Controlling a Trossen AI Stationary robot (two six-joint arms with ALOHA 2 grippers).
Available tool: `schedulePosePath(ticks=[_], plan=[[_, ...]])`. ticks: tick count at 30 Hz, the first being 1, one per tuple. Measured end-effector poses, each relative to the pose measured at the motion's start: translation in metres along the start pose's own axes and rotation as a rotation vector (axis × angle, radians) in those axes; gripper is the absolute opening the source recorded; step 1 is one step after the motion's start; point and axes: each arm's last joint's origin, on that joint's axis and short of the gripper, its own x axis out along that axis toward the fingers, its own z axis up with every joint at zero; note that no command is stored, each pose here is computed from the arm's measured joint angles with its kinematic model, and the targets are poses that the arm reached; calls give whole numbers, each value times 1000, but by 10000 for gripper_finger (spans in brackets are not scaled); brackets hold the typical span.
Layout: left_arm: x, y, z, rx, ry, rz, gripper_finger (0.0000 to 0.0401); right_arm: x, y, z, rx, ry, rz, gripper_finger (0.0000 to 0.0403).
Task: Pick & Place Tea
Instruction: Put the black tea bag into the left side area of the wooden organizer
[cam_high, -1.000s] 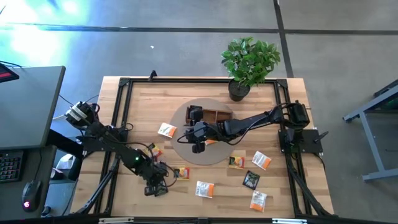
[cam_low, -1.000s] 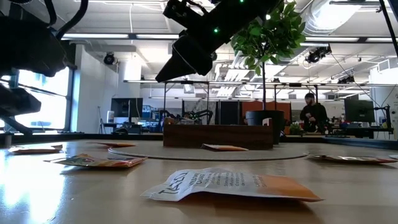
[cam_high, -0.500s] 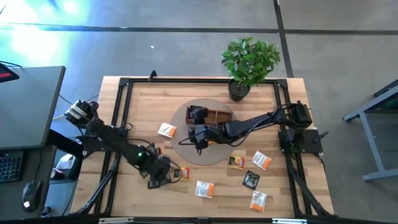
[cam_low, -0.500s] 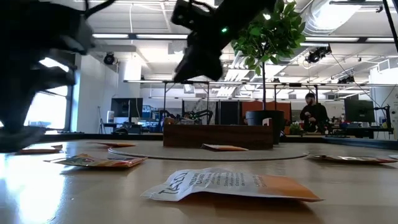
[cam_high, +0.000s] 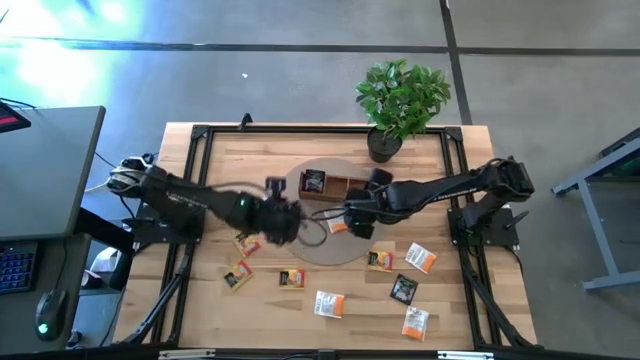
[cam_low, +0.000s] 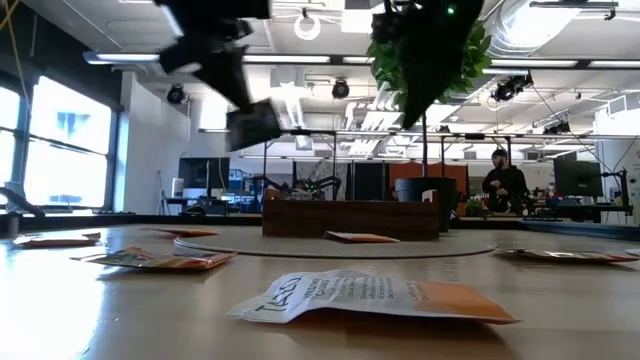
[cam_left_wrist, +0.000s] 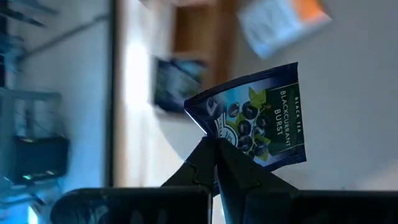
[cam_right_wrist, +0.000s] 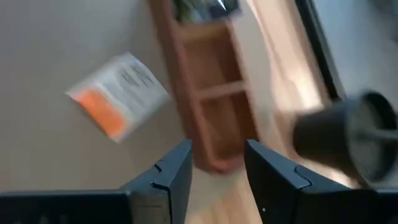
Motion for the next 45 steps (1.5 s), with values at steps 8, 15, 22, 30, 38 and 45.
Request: schedulePosePath(ticks=[8, 15, 22, 30, 38, 45], plan=[[59, 53, 9, -7, -28, 101, 0, 3, 0, -9, 56, 93, -25, 126], [104, 61, 0, 85, 86, 93, 0, 2, 2, -11, 20, 127, 20, 105], [124, 50, 2, 158, 127, 127, 0, 1, 3, -11, 10, 123, 23, 85], [128, 43, 3, 176, 136, 132, 1, 1, 4, -11, 8, 124, 23, 80], [128, 43, 3, 260, 131, 105, 16, 1, 4, -11, 10, 124, 24, 79], [143, 33, 2, 317, 156, 87, 72, 1, 4, -11, 16, 122, 29, 78]])
